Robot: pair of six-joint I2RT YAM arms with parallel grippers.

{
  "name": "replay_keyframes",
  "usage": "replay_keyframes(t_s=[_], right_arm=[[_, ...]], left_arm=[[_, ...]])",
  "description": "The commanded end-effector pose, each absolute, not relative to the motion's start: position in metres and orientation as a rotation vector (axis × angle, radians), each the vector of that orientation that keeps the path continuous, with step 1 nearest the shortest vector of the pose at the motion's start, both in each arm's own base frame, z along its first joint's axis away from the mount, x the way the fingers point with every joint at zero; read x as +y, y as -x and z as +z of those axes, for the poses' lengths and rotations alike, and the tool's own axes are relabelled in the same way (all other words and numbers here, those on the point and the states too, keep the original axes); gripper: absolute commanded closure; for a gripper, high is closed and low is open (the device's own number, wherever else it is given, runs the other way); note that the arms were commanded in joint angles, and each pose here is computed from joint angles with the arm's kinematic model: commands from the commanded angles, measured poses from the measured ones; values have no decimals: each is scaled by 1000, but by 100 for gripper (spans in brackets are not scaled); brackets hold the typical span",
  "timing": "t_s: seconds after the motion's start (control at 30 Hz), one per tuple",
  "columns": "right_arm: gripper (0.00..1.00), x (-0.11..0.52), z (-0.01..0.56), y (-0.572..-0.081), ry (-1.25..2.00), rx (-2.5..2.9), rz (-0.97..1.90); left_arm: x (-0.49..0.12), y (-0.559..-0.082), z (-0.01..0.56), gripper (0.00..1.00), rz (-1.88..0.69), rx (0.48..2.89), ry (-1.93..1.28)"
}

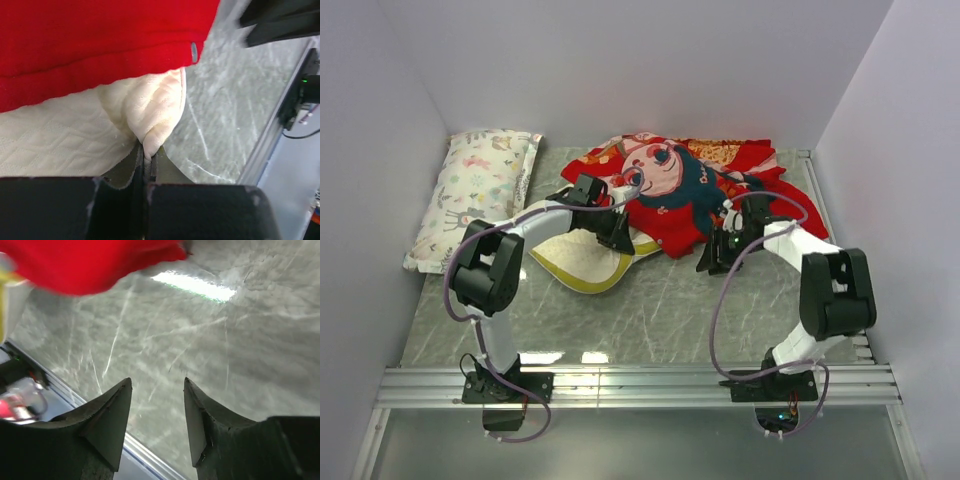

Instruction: Put the pillow into the pillowcase

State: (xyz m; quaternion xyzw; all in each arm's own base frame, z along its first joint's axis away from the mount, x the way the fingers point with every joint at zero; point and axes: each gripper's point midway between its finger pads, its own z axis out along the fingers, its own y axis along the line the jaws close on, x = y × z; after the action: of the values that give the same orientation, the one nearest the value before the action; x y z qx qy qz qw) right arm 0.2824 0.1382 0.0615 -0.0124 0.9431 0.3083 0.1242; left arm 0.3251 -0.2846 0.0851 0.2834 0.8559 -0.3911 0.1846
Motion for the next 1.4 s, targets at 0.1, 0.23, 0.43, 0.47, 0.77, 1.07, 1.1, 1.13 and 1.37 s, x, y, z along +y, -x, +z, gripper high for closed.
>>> replay_keyframes(t_s=[0.1,0.23,0.43,0.47,0.77,1.07,1.1,1.13,1.37], right_arm=[[47,160,47,-334,-124,2586,1043],[46,153,35,-355,-172,2530,952],[34,155,20,-379,-259,2519,928],[34,157,16,-380,-261,2526,940],[71,179,13,-366,-147,2615,1062],[100,216,112,-241,312,2495,1536],[100,221,118,-228,354,2504,1569],[100,229,126,-219,410,2488,1604],[100,280,153,-194,671,2437,1739]], left_arm=[[-302,-323,117,100,-1271,2327,-811],[-298,-320,115,100,-1271,2334,-805],[-291,-322,111,100,-1265,2355,-785],[-291,-322,112,100,-1265,2355,-784],[-293,-330,106,100,-1270,2367,-745],[-312,-341,109,100,-1451,2368,-474],[-318,-346,115,100,-1494,2347,-419],[-321,-351,120,100,-1512,2316,-400],[-343,-377,133,100,-1694,2220,-120]])
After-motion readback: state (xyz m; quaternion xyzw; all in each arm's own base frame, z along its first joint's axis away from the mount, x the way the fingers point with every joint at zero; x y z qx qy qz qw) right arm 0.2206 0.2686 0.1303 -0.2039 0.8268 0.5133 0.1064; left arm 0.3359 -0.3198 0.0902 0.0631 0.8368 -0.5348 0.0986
